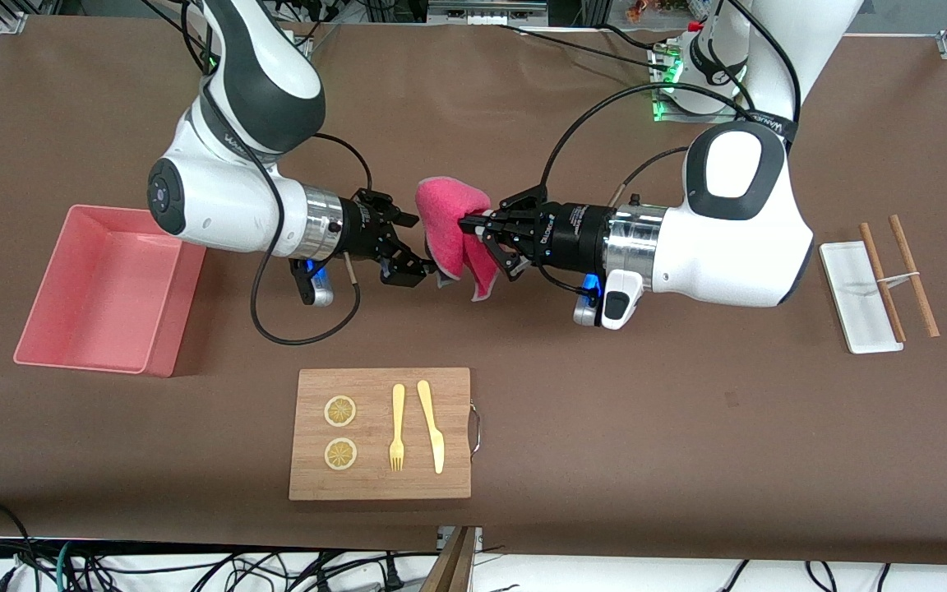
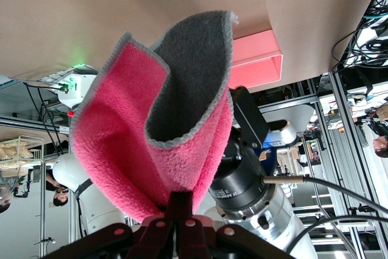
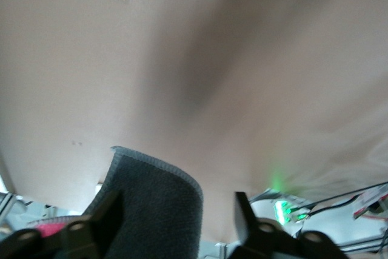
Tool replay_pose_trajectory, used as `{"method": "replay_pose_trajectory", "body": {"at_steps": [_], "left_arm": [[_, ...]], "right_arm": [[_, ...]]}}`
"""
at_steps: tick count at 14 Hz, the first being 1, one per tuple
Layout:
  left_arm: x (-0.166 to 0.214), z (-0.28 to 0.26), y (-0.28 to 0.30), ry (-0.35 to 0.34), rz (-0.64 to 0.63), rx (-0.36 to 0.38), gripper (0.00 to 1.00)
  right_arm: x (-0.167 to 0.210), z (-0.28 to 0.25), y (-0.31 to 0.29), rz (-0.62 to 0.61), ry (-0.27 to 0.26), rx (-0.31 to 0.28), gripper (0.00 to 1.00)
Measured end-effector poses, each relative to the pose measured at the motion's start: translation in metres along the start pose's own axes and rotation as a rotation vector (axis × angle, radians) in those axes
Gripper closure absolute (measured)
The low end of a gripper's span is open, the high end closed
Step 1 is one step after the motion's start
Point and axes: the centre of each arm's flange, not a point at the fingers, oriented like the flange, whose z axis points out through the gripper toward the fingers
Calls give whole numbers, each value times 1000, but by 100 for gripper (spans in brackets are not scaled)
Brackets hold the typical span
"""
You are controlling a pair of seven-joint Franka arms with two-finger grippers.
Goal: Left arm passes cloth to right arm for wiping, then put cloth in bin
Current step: 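Grasp the cloth with the right gripper and open the left gripper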
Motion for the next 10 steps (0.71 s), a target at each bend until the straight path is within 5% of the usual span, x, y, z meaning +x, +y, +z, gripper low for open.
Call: {"method": "replay_pose_trajectory", "body": {"at_steps": [3,8,10], "left_arm": [[0,0,0,0,-4,0,99],[0,0,0,0,-5,-1,99],[0,-1,0,0,-6,-1,99]], "right_arm": [[6,10,-2,57,-44,22,43],[6,12,-3,72,-49,23,98],[6,12,-3,77,-49,23,98]]}}
